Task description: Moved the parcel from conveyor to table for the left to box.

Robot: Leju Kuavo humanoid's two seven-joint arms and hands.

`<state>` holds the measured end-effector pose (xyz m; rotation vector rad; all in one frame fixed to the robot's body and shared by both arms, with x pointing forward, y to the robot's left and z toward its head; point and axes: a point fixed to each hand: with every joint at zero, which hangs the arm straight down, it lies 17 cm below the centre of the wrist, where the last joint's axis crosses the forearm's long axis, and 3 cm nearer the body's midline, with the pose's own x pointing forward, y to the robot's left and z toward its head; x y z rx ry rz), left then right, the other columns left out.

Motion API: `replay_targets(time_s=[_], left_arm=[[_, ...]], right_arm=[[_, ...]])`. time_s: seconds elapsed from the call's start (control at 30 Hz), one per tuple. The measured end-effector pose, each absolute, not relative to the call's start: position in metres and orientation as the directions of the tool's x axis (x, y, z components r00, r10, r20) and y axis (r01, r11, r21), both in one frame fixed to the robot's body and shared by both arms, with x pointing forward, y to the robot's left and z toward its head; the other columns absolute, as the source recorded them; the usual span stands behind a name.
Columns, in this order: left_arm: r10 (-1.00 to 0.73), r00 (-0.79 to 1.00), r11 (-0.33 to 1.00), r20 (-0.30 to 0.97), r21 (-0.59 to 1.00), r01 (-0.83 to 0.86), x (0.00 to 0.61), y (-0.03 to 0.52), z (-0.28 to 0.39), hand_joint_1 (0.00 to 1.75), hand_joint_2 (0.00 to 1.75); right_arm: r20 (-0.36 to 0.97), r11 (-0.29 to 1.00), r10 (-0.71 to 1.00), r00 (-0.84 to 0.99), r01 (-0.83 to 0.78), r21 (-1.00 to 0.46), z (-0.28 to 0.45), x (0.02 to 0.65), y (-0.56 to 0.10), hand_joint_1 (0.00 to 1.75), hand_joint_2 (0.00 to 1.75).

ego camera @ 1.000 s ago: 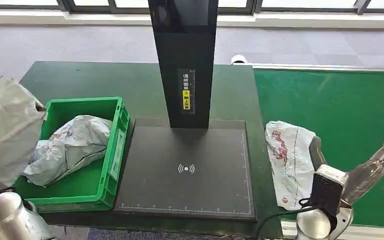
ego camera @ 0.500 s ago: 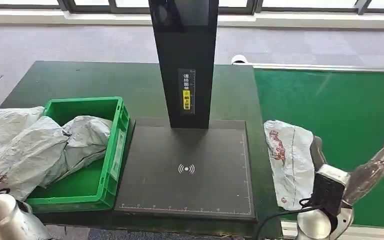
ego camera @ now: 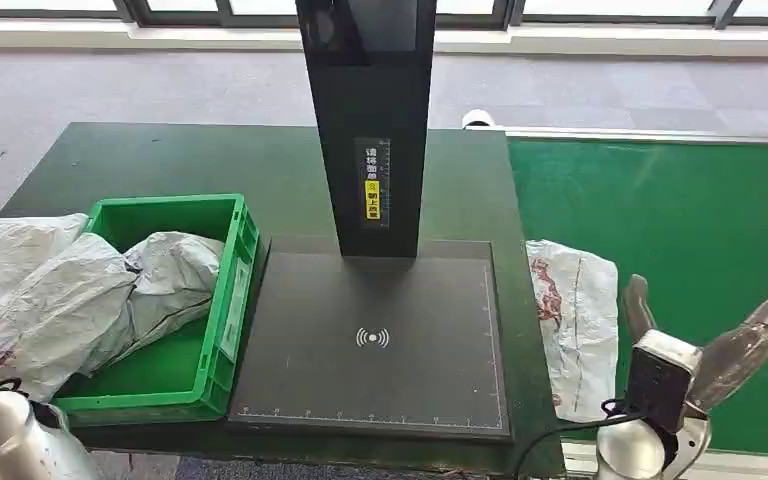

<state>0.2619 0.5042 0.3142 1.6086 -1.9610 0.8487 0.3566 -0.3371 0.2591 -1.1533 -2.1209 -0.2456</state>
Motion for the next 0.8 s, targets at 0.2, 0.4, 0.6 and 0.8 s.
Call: replay_targets(time_s=[0.2, 0.4, 0.6, 0.8], left_arm=[[-0.176, -0.753, 0.648, 0.634, -0.501, -0.573, 0.336, 0.441, 0.310, 0.00, 1.75], [0.208, -0.841, 0.829, 0.499, -0.546, -0.119, 0.351, 0.363, 0.324, 0.00, 1.75], [0.238, -0.826, 0.837, 0.511, -0.539, -0.092, 0.349, 0.350, 0.319, 0.00, 1.75], [0.380, -0.800, 0.858, 0.465, -0.500, 0.116, 0.345, 0.315, 0.329, 0.00, 1.75]], right_arm=[[0.701, 0.578, 0.643, -0.308, 0.795, -0.181, 0.244, 0.362, -0.346, 0.00, 1.75], [0.747, 0.576, 0.620, -0.239, 0.785, -0.227, 0.219, 0.373, -0.352, 0.00, 1.75], [0.754, 0.574, 0.618, -0.224, 0.784, -0.237, 0.213, 0.377, -0.354, 0.00, 1.75], [0.783, 0.576, 0.603, -0.151, 0.762, -0.297, 0.195, 0.391, -0.353, 0.00, 1.75]])
